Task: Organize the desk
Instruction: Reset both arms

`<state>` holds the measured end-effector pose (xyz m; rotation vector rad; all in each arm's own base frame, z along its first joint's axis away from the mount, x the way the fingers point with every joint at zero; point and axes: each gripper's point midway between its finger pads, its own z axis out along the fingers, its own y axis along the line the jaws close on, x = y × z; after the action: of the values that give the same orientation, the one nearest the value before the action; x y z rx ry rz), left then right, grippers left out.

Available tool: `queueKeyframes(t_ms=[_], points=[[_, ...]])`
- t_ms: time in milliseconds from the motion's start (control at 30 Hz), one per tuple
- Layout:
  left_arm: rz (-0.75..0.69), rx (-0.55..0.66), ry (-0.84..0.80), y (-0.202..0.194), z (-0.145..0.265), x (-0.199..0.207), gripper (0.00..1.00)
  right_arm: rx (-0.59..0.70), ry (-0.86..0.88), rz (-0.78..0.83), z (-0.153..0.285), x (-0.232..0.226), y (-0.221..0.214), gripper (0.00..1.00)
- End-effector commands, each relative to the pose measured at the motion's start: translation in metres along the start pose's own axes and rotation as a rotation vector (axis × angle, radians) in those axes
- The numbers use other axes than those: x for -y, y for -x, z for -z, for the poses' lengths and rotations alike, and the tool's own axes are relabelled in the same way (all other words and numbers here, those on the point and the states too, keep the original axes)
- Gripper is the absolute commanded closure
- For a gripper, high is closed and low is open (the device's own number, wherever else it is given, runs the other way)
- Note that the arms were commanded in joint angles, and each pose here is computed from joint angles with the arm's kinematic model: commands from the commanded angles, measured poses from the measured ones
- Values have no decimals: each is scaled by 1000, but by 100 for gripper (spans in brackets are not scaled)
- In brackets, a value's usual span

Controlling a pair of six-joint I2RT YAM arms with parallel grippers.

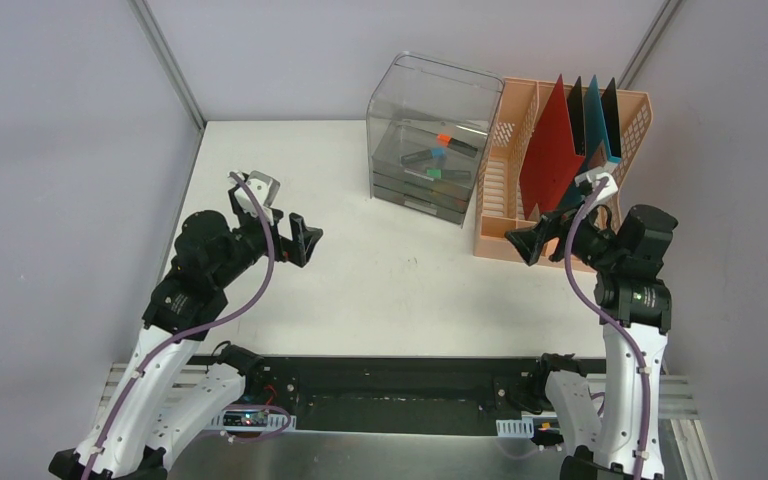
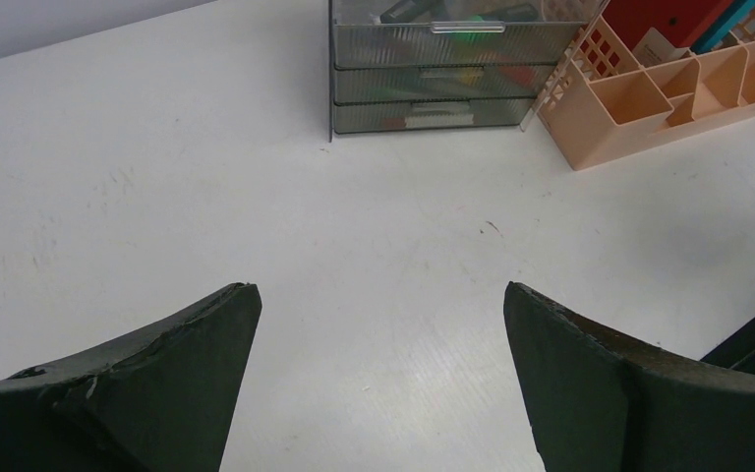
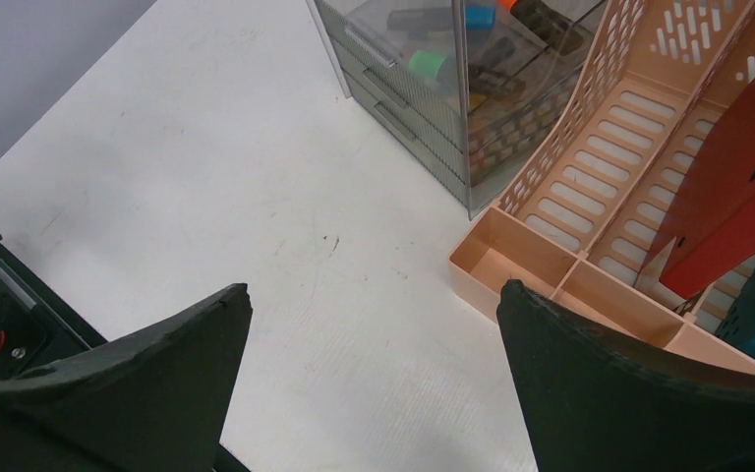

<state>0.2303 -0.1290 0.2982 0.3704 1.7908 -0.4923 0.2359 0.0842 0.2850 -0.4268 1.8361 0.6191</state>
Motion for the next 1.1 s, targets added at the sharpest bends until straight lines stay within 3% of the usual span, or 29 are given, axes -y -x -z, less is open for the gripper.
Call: queueKeyframes(t_ms=[0, 1067], points=[[-17, 16, 34, 2, -2, -8, 1, 85, -35, 19, 6, -1, 24, 1], [-17, 7, 52, -2, -3, -11, 1, 97, -29, 50, 11, -7, 28, 0]])
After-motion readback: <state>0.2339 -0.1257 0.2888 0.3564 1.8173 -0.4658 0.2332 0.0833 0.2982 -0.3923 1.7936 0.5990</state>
